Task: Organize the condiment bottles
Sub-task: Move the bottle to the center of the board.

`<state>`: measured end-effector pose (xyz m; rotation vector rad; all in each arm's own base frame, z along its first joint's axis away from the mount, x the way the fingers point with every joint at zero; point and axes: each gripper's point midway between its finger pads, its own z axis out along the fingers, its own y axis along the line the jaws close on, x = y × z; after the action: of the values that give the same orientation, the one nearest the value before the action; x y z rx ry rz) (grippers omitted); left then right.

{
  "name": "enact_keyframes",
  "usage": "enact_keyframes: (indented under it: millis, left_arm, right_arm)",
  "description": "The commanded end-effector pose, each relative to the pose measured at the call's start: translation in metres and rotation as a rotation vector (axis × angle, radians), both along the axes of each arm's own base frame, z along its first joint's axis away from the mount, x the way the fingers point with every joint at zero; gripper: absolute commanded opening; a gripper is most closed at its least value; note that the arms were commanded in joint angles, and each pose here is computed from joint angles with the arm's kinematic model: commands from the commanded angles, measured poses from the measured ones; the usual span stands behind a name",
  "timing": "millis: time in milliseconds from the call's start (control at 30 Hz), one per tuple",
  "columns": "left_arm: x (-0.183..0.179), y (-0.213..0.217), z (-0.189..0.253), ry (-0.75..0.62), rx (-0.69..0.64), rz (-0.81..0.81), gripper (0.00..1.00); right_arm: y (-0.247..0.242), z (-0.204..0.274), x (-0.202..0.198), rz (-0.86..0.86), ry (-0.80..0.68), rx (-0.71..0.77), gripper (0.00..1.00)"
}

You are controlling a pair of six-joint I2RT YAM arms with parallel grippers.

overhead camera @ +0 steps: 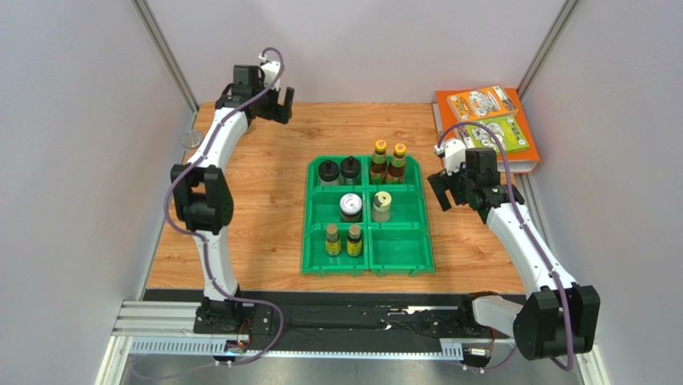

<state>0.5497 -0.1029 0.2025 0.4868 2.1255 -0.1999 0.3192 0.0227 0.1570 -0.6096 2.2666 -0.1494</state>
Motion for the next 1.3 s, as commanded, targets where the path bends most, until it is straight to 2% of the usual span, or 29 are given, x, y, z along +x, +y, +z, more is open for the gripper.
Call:
enact_keyframes:
  millis: [0, 33, 100, 133, 200, 267, 400, 633, 1033, 1267]
  left_arm:
    - [0.051, 0.042, 0.040, -0.083, -0.082, 0.198, 0.99]
    - [0.060, 0.047, 0.018, -0.045, -0.079, 0.216, 1.00]
    - [0.077, 0.065, 0.025, -0.071, -0.106, 0.279, 0.99]
    - [0.084, 0.072, 0.004, -0.036, -0.111, 0.303, 0.99]
    - [0.094, 0.078, 0.003, -0.040, -0.146, 0.339, 0.99]
    - [0.103, 0.101, -0.015, -0.028, -0.150, 0.411, 0.99]
    - [0.113, 0.129, -0.045, 0.002, -0.151, 0.488, 0.99]
    - [0.119, 0.169, -0.055, -0.030, -0.104, 0.616, 0.99]
    - [0.128, 0.174, -0.082, -0.008, -0.088, 0.621, 0.99]
    - [0.116, 0.177, -0.092, 0.049, -0.044, 0.634, 0.99]
  right_arm:
    - [-0.003, 0.014, 0.013, -0.007, -0.053, -0.022, 0.93]
    - [-0.002, 0.013, 0.013, -0.006, -0.048, -0.023, 0.93]
    - [-0.003, 0.011, 0.013, -0.008, -0.044, -0.028, 0.93]
    - [-0.003, 0.011, 0.013, -0.009, -0.043, -0.029, 0.93]
    - [-0.004, 0.010, 0.013, -0.009, -0.040, -0.032, 0.93]
    - [-0.001, 0.009, 0.013, -0.003, -0.037, -0.035, 0.93]
    - [0.000, 0.008, 0.013, 0.000, -0.030, -0.041, 0.93]
    - [-0.003, 0.013, 0.012, -0.011, -0.050, -0.051, 0.93]
    - [-0.002, 0.020, 0.011, -0.010, -0.067, -0.039, 0.93]
    - [-0.002, 0.026, 0.009, -0.012, -0.085, -0.034, 0.93]
